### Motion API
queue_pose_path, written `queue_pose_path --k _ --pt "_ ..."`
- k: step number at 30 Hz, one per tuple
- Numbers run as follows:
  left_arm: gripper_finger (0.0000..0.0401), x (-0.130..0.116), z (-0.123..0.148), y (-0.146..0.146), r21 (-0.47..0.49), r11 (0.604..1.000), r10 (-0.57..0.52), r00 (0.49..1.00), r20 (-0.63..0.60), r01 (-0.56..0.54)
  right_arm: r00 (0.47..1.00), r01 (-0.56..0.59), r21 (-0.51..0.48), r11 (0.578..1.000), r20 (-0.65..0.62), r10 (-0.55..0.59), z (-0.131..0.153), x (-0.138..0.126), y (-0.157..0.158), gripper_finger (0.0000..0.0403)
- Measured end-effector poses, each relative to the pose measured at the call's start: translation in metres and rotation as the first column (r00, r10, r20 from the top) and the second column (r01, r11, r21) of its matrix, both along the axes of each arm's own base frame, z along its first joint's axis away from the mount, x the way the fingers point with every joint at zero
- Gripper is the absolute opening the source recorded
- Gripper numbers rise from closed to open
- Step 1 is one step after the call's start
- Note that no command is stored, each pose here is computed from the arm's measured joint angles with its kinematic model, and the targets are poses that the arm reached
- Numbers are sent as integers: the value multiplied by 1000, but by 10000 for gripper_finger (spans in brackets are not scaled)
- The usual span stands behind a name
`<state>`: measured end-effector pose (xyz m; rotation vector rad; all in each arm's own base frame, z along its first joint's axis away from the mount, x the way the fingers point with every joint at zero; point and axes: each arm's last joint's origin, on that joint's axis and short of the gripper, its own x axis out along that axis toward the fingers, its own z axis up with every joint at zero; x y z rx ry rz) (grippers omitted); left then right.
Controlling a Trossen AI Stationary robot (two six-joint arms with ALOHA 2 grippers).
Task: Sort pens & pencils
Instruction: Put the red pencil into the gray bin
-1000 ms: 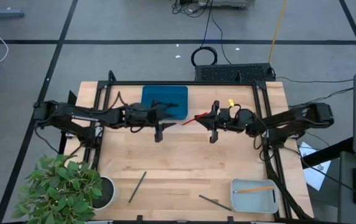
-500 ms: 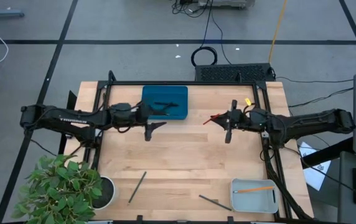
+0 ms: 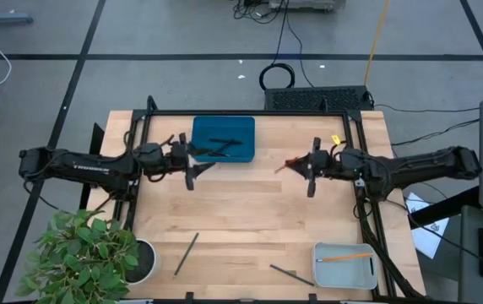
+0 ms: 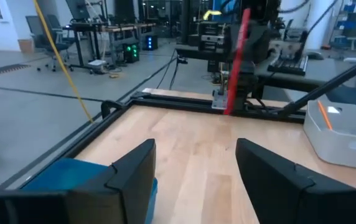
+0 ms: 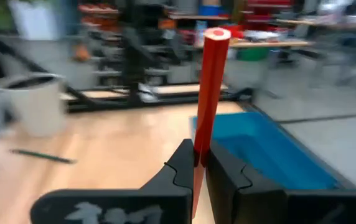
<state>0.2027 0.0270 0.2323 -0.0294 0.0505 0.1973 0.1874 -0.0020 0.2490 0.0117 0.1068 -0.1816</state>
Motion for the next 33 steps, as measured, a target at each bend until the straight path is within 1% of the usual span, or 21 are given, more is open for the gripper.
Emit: queue_pose_path --k 2,4,7,10,12,14,16,17,20,21,23,25,27,30,31,32,33 --pt "228 -1 1 0 15 1000 -1 1000 -2 1 996 -79 48 996 -32 80 8 1 7 9" --pt "227 -1 1 0 26 1000 -1 1000 -1 1 984 -117 123 986 -123 132 21 0 16 9" --pt "228 -1 1 0 26 1000 -1 1000 -3 1 940 -144 213 966 -276 201 38 -2 34 9" --pt "227 -1 1 0 26 1000 -2 1000 -3 2 884 -150 328 933 -378 275 60 -7 54 9" --pt "228 -1 1 0 25 1000 -1 1000 -3 1 832 -121 398 910 -459 311 74 -14 66 9" --pt "227 -1 1 0 25 1000 -1 1000 -3 2 760 -55 453 890 -560 331 80 -24 78 9" --pt "227 -1 1 0 25 1000 -1 1000 -3 2 688 11 520 854 -624 371 83 -31 90 9" --pt "227 -1 1 0 24 1000 -1 1000 -4 2 662 45 556 830 -639 392 82 -35 96 9" --pt "227 -1 -1 0 18 1000 -1 1000 -16 1 595 156 658 737 -658 461 76 -42 116 9" --pt "228 -1 -1 0 17 1000 -1 1000 -19 2 578 200 671 714 -669 467 71 -44 122 9" --pt "228 -1 -1 0 18 1000 -1 1000 -23 2 545 278 677 682 -695 468 58 -47 134 9" --pt "228 -1 -2 0 18 1000 -1 1000 -25 2 520 326 696 640 -698 493 43 -48 147 9" --pt "227 -1 -2 0 18 1000 -1 1000 -25 2 497 342 718 606 -686 531 25 -47 158 9" --pt "227 -1 -2 0 17 1000 -1 1000 -25 2 490 335 757 562 -649 582 -2 -46 170 9" --pt "228 -1 -2 0 17 1000 -1 1000 -25 2 480 342 762 549 -644 595 -10 -46 173 9" --pt "227 -1 -2 0 17 1000 -1 1000 -25 2 461 358 762 540 -647 607 -19 -46 174 9" --pt "227 -1 -2 0 16 1000 -1 1000 -25 2 434 378 752 540 -659 614 -28 -48 175 9"
